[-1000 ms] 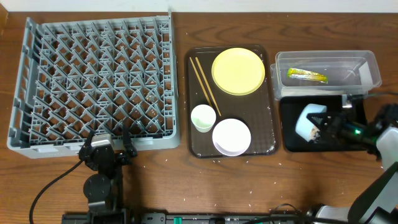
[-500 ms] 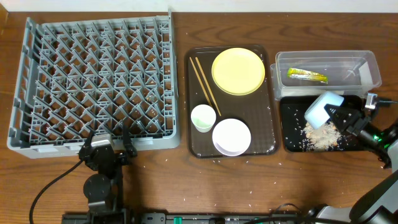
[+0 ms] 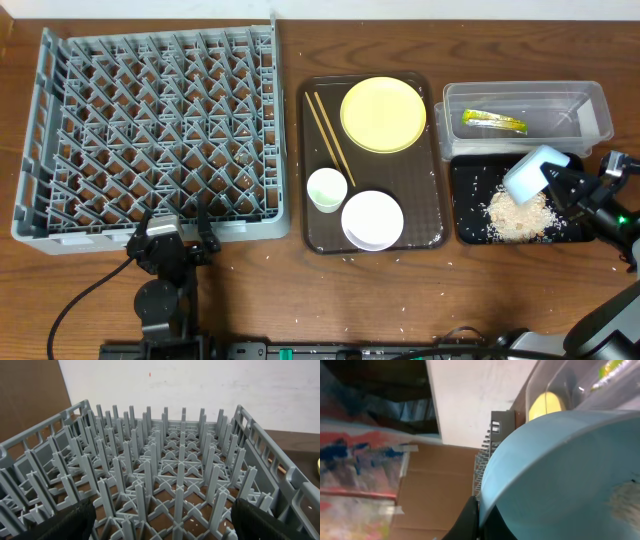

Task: Sort waste into correct bins and load items into the dishwasher
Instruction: 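Move the blue bowl over the black tray and tip out the rice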

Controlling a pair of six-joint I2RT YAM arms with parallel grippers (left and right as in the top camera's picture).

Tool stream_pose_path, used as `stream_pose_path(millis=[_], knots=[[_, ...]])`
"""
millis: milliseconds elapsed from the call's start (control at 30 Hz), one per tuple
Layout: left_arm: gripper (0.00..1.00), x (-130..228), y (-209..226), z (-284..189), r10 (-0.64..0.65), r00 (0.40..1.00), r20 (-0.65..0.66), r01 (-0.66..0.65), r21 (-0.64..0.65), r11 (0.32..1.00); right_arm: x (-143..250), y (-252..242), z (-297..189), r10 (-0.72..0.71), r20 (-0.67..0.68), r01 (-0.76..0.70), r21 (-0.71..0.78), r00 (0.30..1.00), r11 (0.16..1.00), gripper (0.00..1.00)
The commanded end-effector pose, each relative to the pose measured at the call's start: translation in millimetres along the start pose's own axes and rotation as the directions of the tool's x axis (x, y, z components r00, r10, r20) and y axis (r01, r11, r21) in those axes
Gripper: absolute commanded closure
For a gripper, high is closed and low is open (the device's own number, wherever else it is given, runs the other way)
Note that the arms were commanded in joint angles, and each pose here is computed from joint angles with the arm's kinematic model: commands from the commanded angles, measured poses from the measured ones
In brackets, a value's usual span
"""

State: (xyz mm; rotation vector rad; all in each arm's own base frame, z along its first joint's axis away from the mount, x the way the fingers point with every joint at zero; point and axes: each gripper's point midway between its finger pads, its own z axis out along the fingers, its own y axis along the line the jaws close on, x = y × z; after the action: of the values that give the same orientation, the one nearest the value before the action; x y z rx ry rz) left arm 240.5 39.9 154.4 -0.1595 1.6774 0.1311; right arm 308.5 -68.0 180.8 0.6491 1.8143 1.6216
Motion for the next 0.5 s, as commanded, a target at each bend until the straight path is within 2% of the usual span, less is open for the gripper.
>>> stream_pose_path(millis=[0,233,333,467], knots=[[0.12,18.1,3.5,2.1,0.009,0.999,-0.044,-0.009,-0.018,1.000,-2.6,-2.5,-3.3,0.103,0.023,-0.104,0.036,0.994,0.994,0.99],[0.12,18.0,3.5,2.1,0.009,0.999,-0.044,-0.009,-0.018,1.000,-0.6,2.0,-3.2,0.146,0.015,-0.146,0.010,0.989,0.989,0.99],[0.12,18.1,3.5,2.1,0.009,0.999,-0.044,-0.009,-0.018,1.000,-7.1,-14.6,-5.2,0.180,0.057,-0.185,0.101,0.982,0.978,0.99],[0.12,18.0,3.5,2.1,0.009,0.999,-0.044,-0.009,-0.018,1.000,-9.7,0.0,-3.9,0.132,0.031,-0.133,0.027,0.991,0.991,0.99]])
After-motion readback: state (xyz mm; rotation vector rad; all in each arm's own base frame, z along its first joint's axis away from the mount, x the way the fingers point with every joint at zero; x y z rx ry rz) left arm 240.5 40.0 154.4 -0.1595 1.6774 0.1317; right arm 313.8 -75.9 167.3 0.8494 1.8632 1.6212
